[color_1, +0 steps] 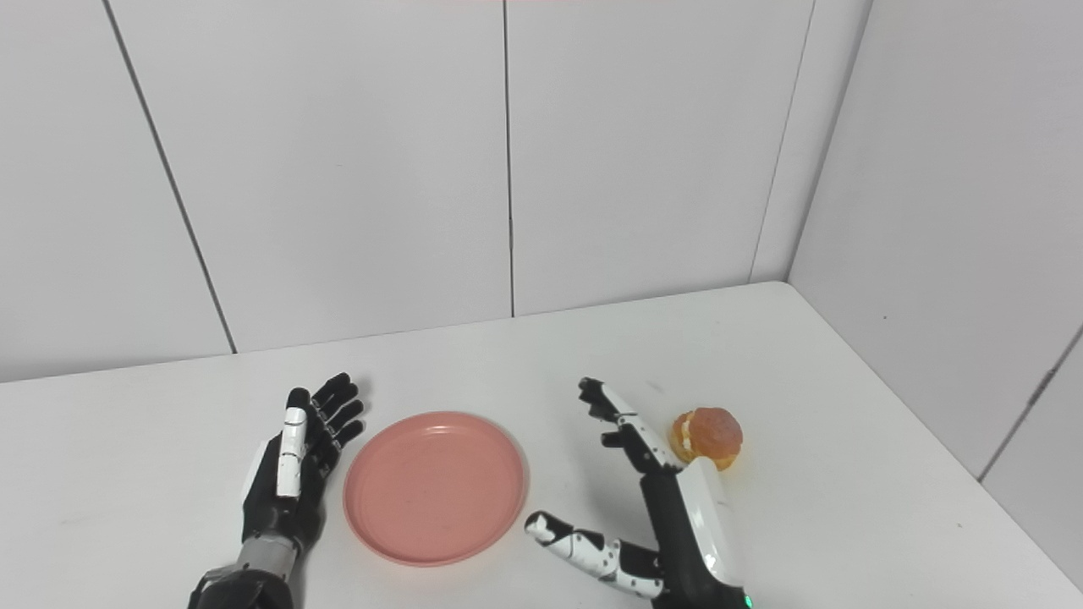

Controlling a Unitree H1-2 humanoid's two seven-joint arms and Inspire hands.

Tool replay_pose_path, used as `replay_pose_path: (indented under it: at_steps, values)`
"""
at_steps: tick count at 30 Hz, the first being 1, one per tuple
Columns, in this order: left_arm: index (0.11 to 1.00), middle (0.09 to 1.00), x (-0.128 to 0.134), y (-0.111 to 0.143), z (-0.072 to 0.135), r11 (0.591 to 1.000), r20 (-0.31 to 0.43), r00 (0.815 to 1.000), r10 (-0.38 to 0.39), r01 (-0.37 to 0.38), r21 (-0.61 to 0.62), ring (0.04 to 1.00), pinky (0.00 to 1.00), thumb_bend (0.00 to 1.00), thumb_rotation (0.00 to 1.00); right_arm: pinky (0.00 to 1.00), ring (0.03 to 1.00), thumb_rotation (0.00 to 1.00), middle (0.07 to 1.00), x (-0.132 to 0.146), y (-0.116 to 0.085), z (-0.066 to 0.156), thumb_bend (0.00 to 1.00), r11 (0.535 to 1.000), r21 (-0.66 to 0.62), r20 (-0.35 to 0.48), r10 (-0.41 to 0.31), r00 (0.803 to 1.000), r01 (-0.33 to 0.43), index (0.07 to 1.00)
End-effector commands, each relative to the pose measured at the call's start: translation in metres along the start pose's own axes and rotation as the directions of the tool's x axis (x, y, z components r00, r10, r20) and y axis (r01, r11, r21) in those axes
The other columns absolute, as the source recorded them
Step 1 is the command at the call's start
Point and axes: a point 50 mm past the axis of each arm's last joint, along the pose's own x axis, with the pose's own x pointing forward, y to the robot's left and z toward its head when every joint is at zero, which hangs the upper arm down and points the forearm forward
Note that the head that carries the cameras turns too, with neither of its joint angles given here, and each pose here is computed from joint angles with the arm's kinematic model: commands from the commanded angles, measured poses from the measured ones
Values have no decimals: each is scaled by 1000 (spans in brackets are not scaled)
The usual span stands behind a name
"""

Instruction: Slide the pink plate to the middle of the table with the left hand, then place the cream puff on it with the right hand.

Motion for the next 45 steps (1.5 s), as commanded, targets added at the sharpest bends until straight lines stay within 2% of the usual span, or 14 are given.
replay_pose_path:
  at_steps: [1,3,7,9,13,16,21,26,28,30,36,40,45]
  values:
    - [794,876,-18,13,-37,999,-152,988,32,-37,-29,877,890,743,963,651,771,769,833,12,-9,4,833,998,-59,21,-24,1000,25,856]
    - [801,884,-18,16,-38,999,-156,987,32,-37,-31,883,903,743,963,672,793,738,844,17,-13,0,846,997,-79,-1,-26,1000,26,860]
    - [803,881,-19,20,-38,999,-157,987,41,-44,-17,884,889,734,970,684,808,616,866,27,-23,-7,883,998,-69,-54,-9,998,5,864]
    - [802,885,-19,22,-37,999,-154,987,45,-48,-15,884,884,736,967,673,808,592,867,33,-27,-9,897,997,-83,-61,-1,998,-4,863]
    - [796,880,-18,26,-34,999,-151,987,48,-50,-10,877,871,744,959,740,827,556,867,47,-39,-13,911,992,-123,-74,-5,997,-4,855]
    - [796,883,-19,27,-33,999,-154,987,48,-50,-10,880,886,752,961,734,850,455,881,61,-52,-19,898,986,-168,-91,-14,996,-2,867]
    - [803,884,-21,26,-34,999,-157,987,41,-42,-4,882,890,753,973,646,812,389,869,83,-74,-22,949,925,-379,-76,-12,997,-17,846]
    - [799,879,-21,24,-34,999,-159,987,37,-39,-5,882,893,745,973,651,838,324,880,107,-97,-27,995,862,-499,-145,23,989,-93,839]
    - [795,871,-21,23,-34,999,-160,986,35,-36,-4,877,878,744,974,618,838,222,887,113,-101,-29,1000,851,-512,-173,27,984,-114,836]
    - [793,868,-21,22,-35,999,-161,986,32,-33,-3,872,871,746,976,587,824,155,883,120,-105,-33,1000,829,-540,-204,44,978,-150,833]
    - [798,869,-22,19,-35,1000,-160,987,25,-25,-1,869,872,739,981,575,820,151,874,139,-112,-53,1000,751,-598,-333,84,939,-279,819]
    - [804,868,-22,18,-35,1000,-162,986,23,-25,-8,870,875,740,985,562,826,157,879,150,-113,-69,1000,702,-608,-422,108,900,-370,818]
    - [799,870,-23,17,-36,1000,-166,986,26,-27,-6,861,869,746,982,553,778,139,863,158,-111,-83,1000,682,-576,-491,151,858,-450,806]
